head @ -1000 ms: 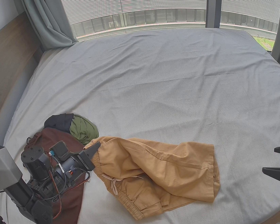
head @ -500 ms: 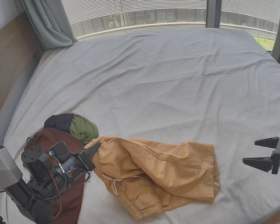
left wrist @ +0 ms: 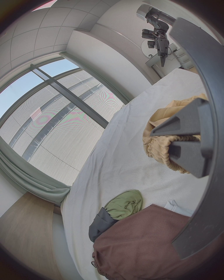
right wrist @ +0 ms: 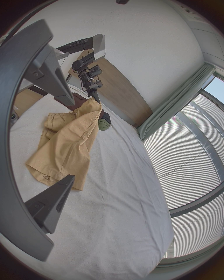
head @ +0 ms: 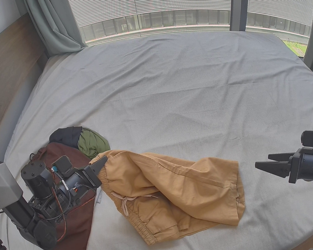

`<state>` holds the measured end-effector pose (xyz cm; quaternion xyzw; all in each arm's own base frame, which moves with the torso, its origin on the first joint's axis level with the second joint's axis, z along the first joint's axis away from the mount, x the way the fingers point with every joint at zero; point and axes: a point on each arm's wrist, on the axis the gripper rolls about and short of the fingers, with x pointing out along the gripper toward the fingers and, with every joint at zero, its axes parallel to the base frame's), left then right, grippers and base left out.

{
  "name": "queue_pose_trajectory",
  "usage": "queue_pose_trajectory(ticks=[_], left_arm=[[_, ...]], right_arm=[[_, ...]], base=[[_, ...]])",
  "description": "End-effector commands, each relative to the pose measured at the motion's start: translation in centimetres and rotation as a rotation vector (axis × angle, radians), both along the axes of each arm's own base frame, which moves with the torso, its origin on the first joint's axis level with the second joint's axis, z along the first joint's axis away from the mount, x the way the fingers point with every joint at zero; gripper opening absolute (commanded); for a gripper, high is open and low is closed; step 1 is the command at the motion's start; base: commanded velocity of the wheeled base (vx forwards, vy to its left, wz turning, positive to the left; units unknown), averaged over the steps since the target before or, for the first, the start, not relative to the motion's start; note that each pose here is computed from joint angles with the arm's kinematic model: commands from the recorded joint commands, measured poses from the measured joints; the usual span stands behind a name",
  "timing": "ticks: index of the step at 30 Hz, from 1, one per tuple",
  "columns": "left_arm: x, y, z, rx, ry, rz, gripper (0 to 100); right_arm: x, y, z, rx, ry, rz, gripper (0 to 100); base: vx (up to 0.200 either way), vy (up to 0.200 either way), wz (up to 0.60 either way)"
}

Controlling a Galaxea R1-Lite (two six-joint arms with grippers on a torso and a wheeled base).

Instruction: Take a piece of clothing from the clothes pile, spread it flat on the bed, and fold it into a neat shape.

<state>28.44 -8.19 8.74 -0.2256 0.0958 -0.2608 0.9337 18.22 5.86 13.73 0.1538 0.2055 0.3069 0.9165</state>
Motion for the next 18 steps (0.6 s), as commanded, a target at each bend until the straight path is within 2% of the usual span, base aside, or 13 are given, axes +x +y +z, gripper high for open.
queue_pose_trajectory(ticks=[1, 9, 18], left_arm=[[0.3, 0.2, -0.1, 0.000, -0.003, 0.007, 0], [0.6, 0.4, -0.3, 0.002, 0.001, 0.016, 0], [0.8, 0.6, -0.6, 0.006, 0.009, 0.027, 0]], right_arm=[[1.8, 0.7, -2.3, -0.014, 0.074, 0.009, 100], [3.2, 1.1, -4.9, -0.019, 0.130, 0.007, 100], [3.8, 1.2, -6.0, -0.018, 0.171, 0.002, 100]], base=[[0.000, 0.000, 0.00], [0.000, 0.000, 0.00], [0.000, 0.000, 0.00]])
